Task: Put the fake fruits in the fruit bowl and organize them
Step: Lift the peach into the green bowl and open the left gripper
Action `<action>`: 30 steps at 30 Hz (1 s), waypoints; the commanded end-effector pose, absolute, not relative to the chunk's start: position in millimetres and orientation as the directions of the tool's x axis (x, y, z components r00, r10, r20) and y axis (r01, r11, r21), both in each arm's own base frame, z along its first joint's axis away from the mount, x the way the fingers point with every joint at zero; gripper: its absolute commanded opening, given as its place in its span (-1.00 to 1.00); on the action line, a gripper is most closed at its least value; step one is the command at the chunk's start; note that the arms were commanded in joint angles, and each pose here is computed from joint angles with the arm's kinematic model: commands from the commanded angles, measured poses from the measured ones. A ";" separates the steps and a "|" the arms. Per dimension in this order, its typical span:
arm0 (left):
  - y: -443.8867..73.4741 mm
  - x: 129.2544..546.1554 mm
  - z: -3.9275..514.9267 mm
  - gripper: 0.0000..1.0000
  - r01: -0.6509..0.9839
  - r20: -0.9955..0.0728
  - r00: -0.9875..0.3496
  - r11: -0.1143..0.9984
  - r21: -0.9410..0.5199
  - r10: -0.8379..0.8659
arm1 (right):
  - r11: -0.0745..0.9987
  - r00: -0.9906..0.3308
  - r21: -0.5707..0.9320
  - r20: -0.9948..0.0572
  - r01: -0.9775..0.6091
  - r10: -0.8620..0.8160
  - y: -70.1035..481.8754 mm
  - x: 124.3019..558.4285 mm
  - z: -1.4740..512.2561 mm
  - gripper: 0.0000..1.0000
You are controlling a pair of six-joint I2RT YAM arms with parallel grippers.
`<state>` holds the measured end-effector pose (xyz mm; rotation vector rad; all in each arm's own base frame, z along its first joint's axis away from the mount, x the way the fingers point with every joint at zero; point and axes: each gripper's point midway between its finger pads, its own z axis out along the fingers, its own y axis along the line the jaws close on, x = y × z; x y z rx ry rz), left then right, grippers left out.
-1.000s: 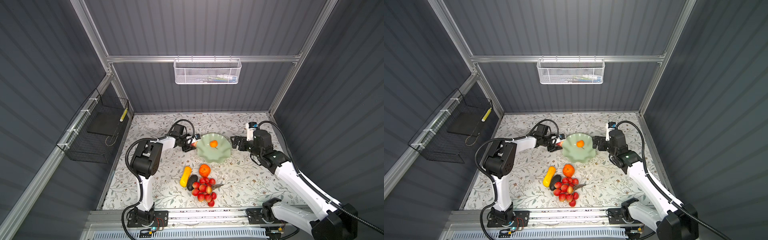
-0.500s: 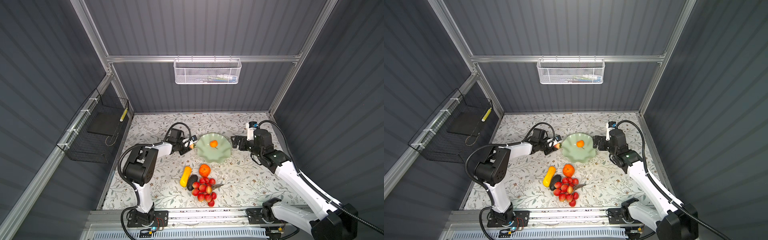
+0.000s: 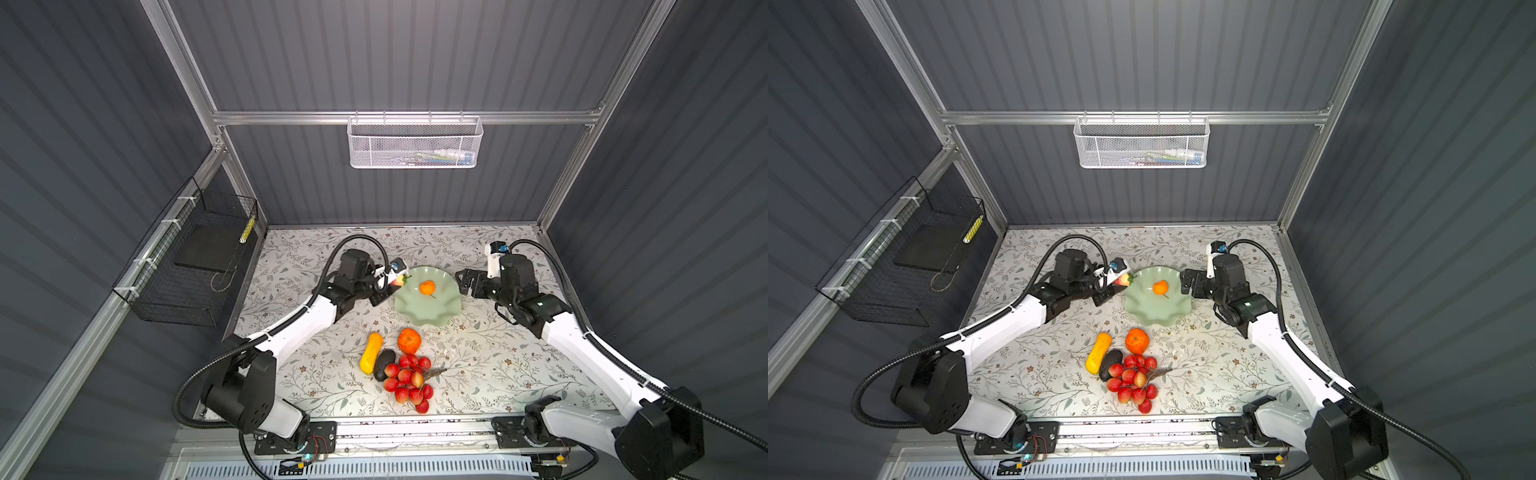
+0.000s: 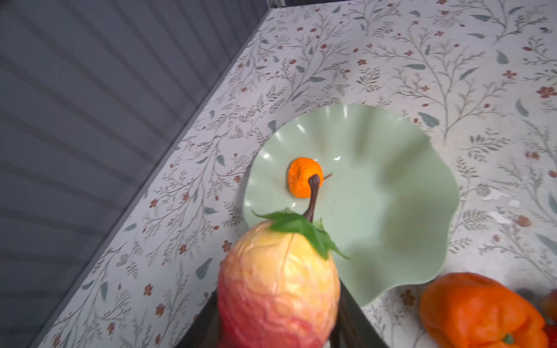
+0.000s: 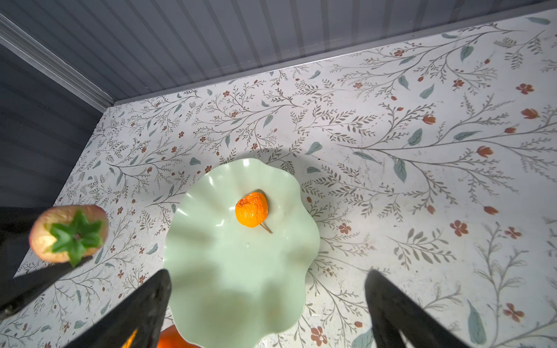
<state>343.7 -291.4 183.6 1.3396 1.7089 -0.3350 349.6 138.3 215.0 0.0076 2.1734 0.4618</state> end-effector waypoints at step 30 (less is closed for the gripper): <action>-400.4 361.6 47.4 -0.03 0.927 -0.556 -0.212 0.345 0.145 0.804 | 0.932 -0.552 0.335 -0.807 -0.136 0.210 117.4 339.7 230.4 0.98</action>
